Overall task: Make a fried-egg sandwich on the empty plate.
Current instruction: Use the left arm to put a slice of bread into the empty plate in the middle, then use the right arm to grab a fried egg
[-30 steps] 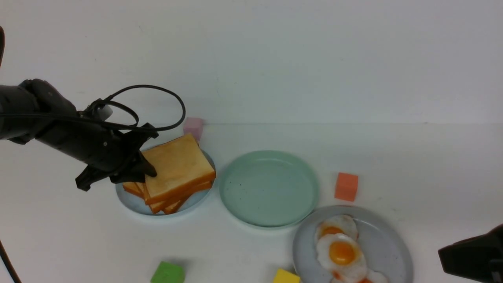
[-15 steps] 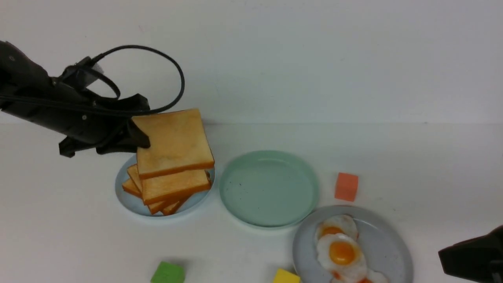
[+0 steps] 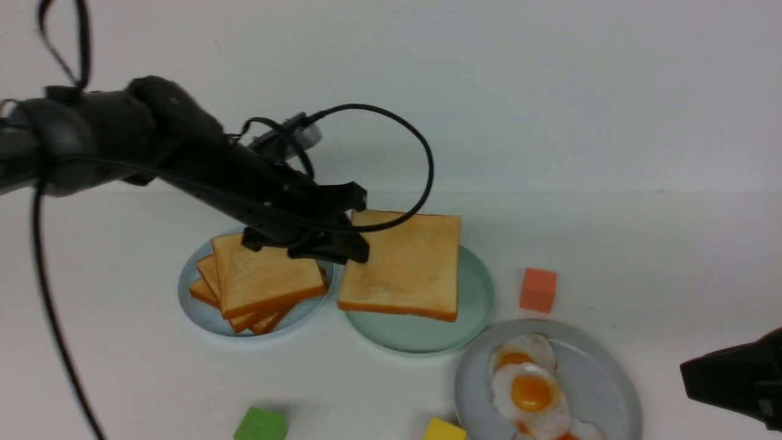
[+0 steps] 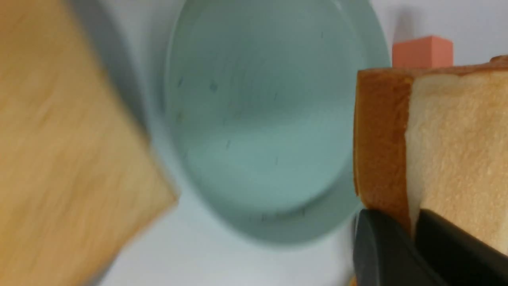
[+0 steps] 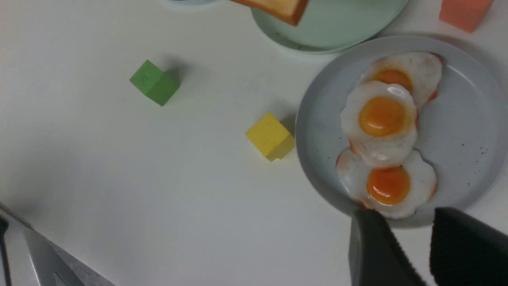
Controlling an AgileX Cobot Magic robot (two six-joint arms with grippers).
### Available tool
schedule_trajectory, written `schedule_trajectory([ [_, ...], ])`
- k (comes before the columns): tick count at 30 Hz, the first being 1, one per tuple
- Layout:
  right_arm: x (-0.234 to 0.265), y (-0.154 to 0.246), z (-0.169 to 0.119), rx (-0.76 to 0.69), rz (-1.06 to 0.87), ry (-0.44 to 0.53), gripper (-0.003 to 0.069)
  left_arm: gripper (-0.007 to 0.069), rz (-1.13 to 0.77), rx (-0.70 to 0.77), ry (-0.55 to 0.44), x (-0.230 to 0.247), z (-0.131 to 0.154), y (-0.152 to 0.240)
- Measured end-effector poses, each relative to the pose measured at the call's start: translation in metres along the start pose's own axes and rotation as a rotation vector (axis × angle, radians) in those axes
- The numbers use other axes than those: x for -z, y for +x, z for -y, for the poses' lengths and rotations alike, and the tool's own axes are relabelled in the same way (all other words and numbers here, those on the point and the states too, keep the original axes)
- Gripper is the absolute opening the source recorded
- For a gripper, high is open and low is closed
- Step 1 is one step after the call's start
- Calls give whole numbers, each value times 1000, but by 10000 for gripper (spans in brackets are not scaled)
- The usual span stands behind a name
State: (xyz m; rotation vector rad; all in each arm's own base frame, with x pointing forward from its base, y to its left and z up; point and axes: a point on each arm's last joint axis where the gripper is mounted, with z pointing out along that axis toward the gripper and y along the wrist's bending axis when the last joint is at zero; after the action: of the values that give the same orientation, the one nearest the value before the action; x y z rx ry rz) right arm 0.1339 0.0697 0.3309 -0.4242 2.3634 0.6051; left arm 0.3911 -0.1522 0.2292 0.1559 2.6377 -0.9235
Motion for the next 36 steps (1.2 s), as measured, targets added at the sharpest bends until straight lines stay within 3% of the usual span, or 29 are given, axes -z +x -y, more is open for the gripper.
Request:
schedule_trajectory([
  [8,0,0,1,7,-4,9,242,70,-59,96,-5,-54,-24,-22],
  [18,0,1,1,12,-6,15,242,77,-74,147,-19,-73,-37,-23],
  [23,-2,0,2,9,-14,15,242,170,-71,148,-23,-73,-37,-23],
  [28,-11,0,6,-24,-74,15,242,350,-84,145,-20,-72,-36,-22],
  [31,-14,1,7,-47,-100,16,242,417,-82,129,-19,-65,-33,-24],
  [36,-14,1,6,-128,-164,11,242,449,-43,55,-24,-19,-19,-39],
])
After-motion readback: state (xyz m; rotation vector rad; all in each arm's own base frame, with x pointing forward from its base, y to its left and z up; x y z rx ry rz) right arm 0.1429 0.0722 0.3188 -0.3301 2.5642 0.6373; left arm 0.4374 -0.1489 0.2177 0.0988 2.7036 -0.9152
